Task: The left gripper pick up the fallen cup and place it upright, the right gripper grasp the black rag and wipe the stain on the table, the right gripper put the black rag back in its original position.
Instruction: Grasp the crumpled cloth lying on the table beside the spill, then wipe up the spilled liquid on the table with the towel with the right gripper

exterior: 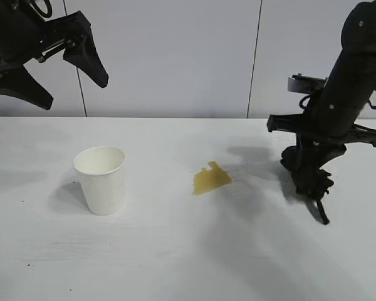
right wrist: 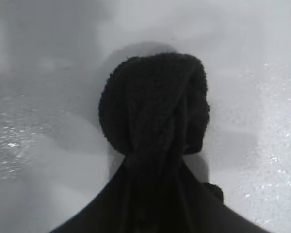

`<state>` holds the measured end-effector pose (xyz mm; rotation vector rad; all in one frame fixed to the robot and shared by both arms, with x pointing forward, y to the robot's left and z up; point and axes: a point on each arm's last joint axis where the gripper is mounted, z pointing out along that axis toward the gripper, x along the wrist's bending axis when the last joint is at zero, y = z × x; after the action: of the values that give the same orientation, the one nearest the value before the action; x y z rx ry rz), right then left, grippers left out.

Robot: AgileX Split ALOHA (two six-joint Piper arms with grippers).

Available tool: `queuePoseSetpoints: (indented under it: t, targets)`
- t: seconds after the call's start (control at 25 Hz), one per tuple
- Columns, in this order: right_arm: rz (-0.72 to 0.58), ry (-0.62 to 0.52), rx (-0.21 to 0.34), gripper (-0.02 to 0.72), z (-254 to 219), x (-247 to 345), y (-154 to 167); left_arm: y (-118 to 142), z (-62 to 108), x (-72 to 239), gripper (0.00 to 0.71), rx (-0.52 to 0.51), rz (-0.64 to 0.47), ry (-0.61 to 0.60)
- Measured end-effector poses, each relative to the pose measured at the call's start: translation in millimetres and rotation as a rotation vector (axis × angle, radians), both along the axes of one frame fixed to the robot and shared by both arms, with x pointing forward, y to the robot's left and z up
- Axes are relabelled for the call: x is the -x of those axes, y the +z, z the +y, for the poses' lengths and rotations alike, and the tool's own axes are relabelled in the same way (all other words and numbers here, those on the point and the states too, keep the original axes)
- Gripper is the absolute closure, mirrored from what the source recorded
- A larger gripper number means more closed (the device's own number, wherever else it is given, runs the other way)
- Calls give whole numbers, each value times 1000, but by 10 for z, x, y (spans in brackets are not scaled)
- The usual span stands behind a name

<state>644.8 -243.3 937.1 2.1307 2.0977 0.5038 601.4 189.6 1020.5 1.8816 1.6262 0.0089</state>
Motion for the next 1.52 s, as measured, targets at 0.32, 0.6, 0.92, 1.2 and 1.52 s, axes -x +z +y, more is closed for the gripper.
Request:
queuePoseSetpoints:
  t: [0.32,0.6,0.92,1.2,1.52]
  targets:
    - [-96,99,-77,585,437,117,373,-3,-1,5,16,0,6,-3]
    - [-149,244,-94,585,1166,137,229,-8,3,10,16,-9,9,-10]
    - [-86,284,-45,585,1433,-53,-304,-9,4,11,16,-12,9,-12]
    - [-106,249,89,585,1315,-119,-375,-10,4,11,16,-12,10,-12]
    - [-96,104,169,585,661,-339,-375,-10,5,11,16,-14,9,-13]
